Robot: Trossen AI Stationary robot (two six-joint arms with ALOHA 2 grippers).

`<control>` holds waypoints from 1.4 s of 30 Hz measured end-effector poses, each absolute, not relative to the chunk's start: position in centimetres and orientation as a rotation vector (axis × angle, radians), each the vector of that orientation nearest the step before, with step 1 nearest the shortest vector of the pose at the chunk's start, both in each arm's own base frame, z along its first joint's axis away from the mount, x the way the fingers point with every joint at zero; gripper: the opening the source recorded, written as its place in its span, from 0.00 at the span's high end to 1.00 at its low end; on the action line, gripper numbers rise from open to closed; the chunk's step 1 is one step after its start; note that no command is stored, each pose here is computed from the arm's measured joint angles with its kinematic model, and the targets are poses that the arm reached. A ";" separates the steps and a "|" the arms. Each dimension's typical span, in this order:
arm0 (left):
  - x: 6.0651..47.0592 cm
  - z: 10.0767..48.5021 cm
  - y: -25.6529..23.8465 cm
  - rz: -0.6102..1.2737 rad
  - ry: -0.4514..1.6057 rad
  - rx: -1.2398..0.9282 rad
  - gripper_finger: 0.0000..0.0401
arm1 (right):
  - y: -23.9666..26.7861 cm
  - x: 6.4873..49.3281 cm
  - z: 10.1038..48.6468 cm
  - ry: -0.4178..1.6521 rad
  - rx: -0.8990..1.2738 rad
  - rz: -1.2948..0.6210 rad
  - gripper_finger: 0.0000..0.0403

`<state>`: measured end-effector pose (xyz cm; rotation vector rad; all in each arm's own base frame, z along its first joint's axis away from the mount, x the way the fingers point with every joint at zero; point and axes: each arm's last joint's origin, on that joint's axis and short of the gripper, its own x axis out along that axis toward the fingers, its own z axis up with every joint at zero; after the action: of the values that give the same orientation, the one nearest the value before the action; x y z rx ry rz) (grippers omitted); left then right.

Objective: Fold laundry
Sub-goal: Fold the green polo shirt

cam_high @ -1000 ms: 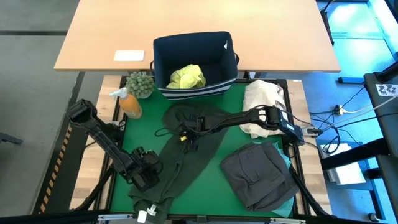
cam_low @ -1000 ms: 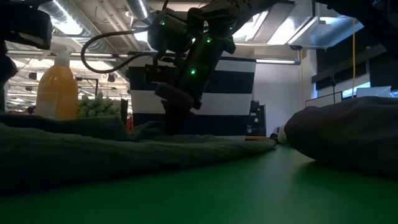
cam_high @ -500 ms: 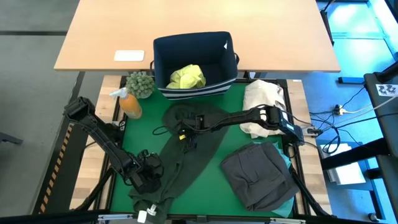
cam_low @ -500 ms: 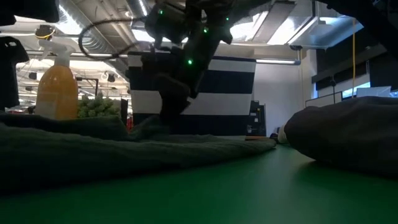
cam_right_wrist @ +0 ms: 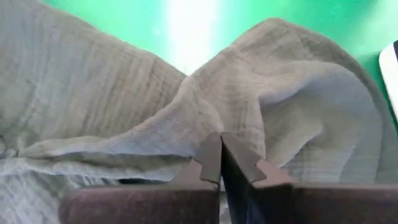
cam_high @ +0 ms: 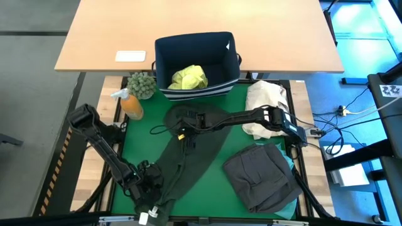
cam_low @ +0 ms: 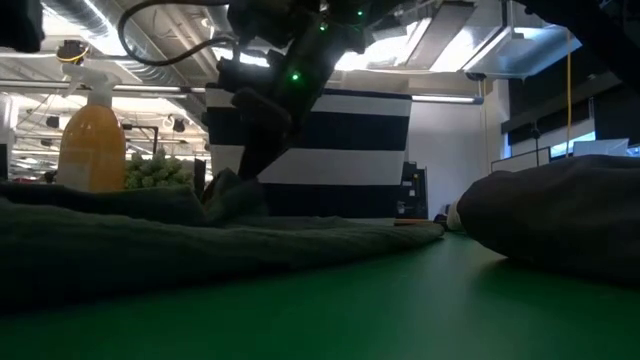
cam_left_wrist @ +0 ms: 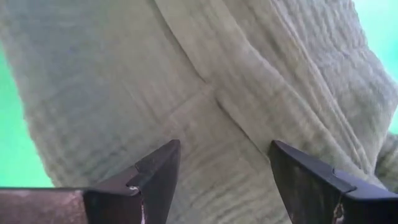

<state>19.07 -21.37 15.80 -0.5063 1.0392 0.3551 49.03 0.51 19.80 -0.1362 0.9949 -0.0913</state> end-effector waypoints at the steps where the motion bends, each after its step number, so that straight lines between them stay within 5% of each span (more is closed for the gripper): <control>1: 19.0 15.7 -21.5 0.357 1.041 -0.509 0.40 | 0.5 49.0 19.8 0.997 -0.136 -0.091 0.99; 12: 18.9 15.3 -21.7 0.357 1.057 -0.512 0.40 | 0.5 48.5 19.5 1.059 -0.192 -0.054 0.96; 26: 19.0 15.3 -21.8 0.353 1.054 -0.517 0.40 | 0.4 48.8 19.6 1.029 -0.206 -0.081 0.59; 42: 19.0 15.3 -21.8 0.349 1.060 -0.522 0.40 | 0.3 51.6 21.6 0.731 -0.192 -0.016 0.56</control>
<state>18.96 -21.80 15.34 -0.5220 1.0605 0.3491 51.61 0.34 21.58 -0.1921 0.7311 -0.0156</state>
